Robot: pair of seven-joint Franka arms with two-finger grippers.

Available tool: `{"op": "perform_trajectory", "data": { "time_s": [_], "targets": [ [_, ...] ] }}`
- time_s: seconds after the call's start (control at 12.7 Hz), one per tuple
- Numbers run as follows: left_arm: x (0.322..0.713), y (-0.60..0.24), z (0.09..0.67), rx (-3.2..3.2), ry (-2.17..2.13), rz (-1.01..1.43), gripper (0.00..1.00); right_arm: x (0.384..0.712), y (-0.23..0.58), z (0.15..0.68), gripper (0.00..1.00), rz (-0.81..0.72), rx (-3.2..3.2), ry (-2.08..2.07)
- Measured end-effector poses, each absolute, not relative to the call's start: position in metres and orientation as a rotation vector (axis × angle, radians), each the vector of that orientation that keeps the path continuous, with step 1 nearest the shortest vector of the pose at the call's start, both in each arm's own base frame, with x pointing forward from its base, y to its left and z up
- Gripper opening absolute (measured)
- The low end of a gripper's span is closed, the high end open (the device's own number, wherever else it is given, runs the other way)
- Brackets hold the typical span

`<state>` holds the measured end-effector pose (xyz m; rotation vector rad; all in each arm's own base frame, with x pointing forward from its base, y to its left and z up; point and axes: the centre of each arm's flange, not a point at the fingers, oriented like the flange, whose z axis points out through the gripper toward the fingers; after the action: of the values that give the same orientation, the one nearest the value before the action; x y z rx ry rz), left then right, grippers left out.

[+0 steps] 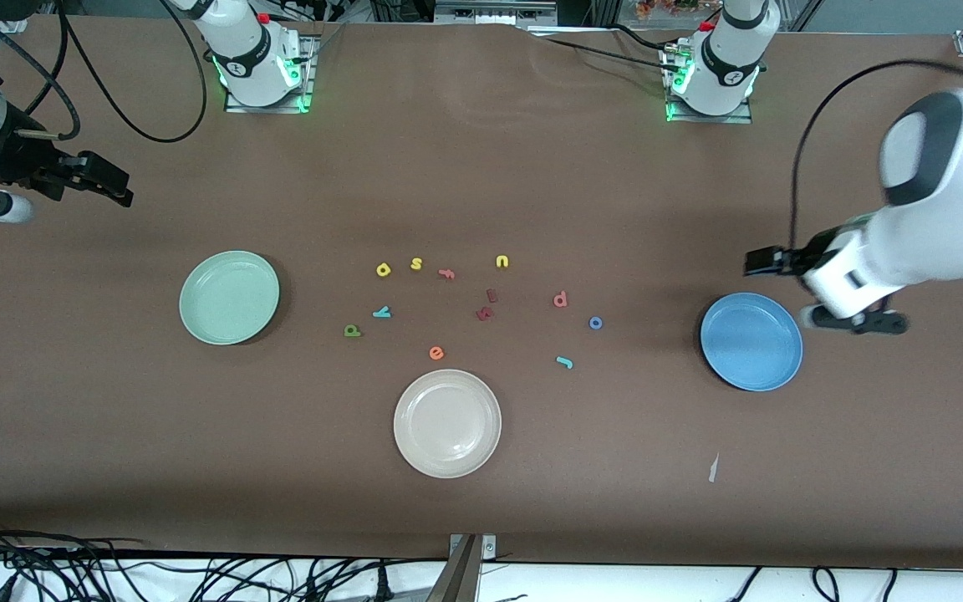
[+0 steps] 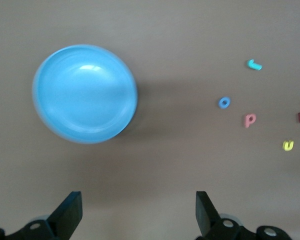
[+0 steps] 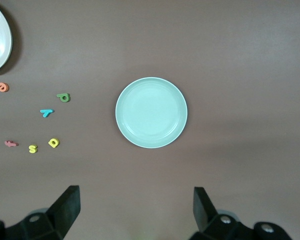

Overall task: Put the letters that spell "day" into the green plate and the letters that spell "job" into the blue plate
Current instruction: 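Move the left gripper down over the blue o letter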

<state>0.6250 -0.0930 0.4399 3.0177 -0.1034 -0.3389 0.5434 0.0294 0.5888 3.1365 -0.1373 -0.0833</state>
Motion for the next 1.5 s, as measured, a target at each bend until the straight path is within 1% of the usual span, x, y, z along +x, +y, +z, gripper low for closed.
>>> {"op": "perform_trajectory", "data": {
  "time_s": [0.16, 0.39, 0.63, 0.87, 1.42, 1.5],
  "targets": [
    [0.64, -0.144, 0.401, 3.027, -0.099, -0.247, 1.0, 0.543, 0.03, 0.589, 1.0, -0.086, 3.136, -0.137],
    [0.645, -0.209, 0.34, 3.029, -0.064, -0.17, 1.0, 0.543, 0.03, 0.589, 1.0, -0.085, 3.136, -0.135],
    [0.642, -0.252, 0.274, 3.024, -0.036, -0.115, 1.0, 0.543, 0.03, 0.589, 1.0, -0.085, 3.136, -0.135],
    [0.625, -0.269, 0.224, 3.022, 0.038, -0.066, 1.0, 0.543, 0.035, 0.589, 1.0, -0.085, 3.137, -0.12],
    [0.583, -0.294, 0.186, 3.114, 0.151, -0.055, 1.0, 0.543, 0.04, 0.589, 1.0, -0.083, 3.137, -0.108],
    [0.578, -0.297, 0.182, 3.118, 0.155, -0.064, 0.96, 0.543, 0.04, 0.589, 1.0, -0.083, 3.137, -0.108]
  ]
}}
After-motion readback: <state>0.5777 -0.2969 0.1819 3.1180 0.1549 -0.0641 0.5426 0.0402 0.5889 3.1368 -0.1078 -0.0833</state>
